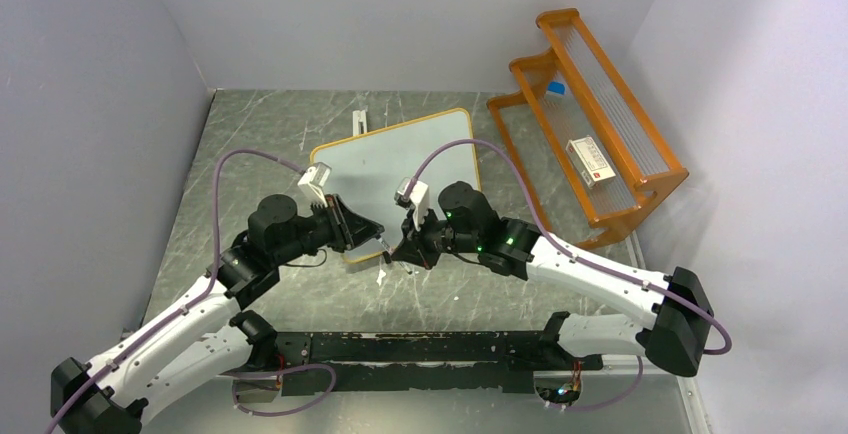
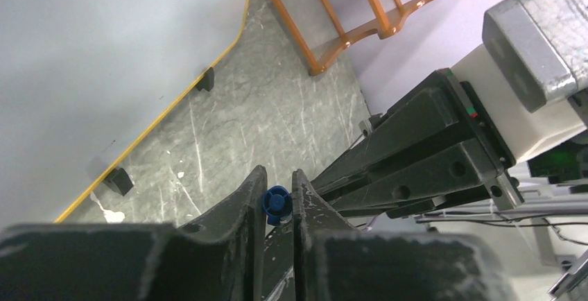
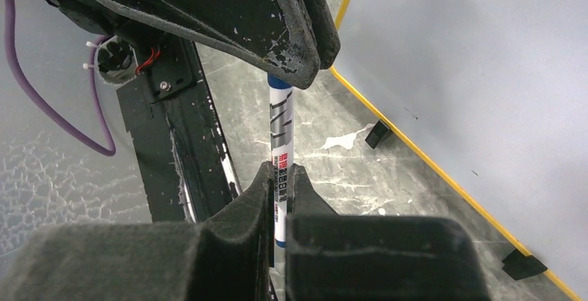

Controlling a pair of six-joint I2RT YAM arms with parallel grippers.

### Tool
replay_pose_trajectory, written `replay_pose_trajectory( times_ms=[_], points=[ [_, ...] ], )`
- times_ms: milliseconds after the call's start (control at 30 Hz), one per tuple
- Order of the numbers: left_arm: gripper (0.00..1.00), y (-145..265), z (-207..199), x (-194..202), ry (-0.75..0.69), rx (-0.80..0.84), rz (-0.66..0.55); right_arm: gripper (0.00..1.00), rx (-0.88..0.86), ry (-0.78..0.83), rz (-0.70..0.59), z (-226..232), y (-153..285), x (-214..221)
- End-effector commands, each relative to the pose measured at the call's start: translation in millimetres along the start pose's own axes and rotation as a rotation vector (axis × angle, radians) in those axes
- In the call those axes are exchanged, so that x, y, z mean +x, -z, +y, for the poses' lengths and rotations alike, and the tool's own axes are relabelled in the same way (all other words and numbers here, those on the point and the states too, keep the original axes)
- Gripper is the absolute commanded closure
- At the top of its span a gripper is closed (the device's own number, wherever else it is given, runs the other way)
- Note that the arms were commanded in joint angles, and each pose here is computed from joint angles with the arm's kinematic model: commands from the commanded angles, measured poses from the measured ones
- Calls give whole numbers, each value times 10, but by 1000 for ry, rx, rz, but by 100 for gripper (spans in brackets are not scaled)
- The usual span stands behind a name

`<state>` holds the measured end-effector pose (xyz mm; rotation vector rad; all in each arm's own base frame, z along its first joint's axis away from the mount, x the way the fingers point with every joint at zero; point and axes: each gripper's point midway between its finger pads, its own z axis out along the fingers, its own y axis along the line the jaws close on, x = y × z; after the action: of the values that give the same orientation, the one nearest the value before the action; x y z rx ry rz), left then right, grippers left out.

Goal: Write a sentence on the whiteboard
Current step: Pass from the right arm to the left

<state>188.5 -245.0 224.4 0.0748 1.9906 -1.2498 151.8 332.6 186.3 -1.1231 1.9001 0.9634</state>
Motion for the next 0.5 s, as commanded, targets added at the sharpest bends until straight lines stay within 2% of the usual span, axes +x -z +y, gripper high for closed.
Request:
replay_pose_trajectory(
  times_ms=[0, 133, 200, 333, 467],
  points=[
    [94, 17, -90, -83, 41, 36, -34, 100, -13, 1, -51, 19, 38, -104],
    [95, 19, -44, -16, 84, 28, -21, 97, -1, -22, -81, 8, 34, -164],
    [95, 34, -12, -48, 114, 11, -50, 83, 6, -46, -118, -3, 41, -216],
    [95, 80, -44, -251, 189, 21, -171, 60, 10, -118, -232, -67, 149, -362],
    [95, 150, -81, -408, 280, 69, -285, 46, -14, -228, -390, -138, 346, -563]
  ],
)
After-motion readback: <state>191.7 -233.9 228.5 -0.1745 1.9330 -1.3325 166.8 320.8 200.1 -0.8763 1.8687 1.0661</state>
